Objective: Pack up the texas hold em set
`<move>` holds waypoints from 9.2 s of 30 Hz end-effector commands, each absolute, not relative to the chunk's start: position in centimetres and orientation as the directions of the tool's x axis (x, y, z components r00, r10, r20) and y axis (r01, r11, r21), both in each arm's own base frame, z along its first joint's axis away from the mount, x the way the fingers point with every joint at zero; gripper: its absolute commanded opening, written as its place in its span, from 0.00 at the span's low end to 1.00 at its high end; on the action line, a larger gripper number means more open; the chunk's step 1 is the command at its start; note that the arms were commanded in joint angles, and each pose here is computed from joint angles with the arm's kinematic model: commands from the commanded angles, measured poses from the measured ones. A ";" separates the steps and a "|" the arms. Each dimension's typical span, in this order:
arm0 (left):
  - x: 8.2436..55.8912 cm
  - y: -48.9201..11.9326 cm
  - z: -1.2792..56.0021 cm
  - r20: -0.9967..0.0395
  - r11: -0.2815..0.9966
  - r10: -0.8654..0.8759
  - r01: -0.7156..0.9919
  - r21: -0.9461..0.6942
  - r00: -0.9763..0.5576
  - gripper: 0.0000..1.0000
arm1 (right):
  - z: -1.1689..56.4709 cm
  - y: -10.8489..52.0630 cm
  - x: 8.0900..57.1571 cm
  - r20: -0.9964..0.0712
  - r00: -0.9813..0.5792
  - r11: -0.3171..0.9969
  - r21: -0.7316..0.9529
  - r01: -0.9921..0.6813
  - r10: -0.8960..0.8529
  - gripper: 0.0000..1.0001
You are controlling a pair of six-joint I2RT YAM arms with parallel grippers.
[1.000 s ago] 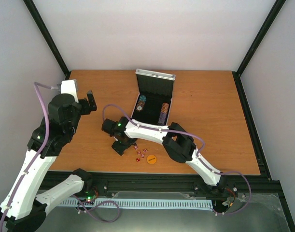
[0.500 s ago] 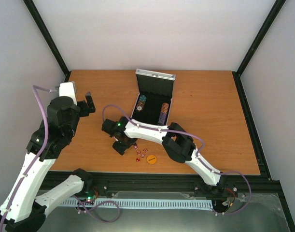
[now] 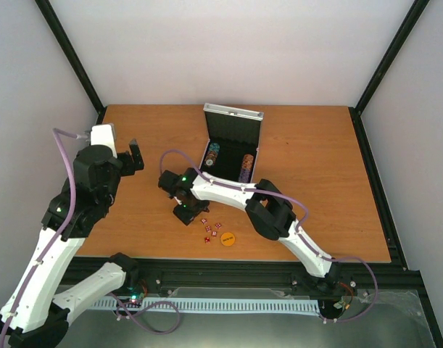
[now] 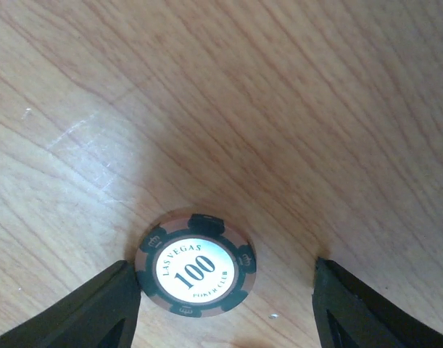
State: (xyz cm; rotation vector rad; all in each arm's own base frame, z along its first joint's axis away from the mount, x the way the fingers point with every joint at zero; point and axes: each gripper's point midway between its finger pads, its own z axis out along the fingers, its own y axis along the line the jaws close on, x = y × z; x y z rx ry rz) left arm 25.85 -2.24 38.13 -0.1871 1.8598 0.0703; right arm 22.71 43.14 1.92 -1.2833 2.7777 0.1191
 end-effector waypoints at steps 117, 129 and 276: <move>25.2 -1.4 38.8 -0.963 0.981 -0.094 -0.189 -0.047 -0.252 1.00 | 6.4 42.7 25.0 -0.144 -0.702 0.705 0.034 -0.708 -0.698 0.42; 25.0 -1.3 38.9 -0.964 0.981 -0.090 -0.191 -0.042 -0.250 1.00 | 9.8 42.9 27.7 -0.250 -0.707 0.733 -0.013 -0.681 -0.662 0.42; 28.0 -3.6 36.4 -0.933 0.990 -0.059 -0.143 -0.008 -0.355 1.00 | 1.5 31.9 42.4 -0.332 -0.909 0.962 0.022 -0.273 -0.250 0.74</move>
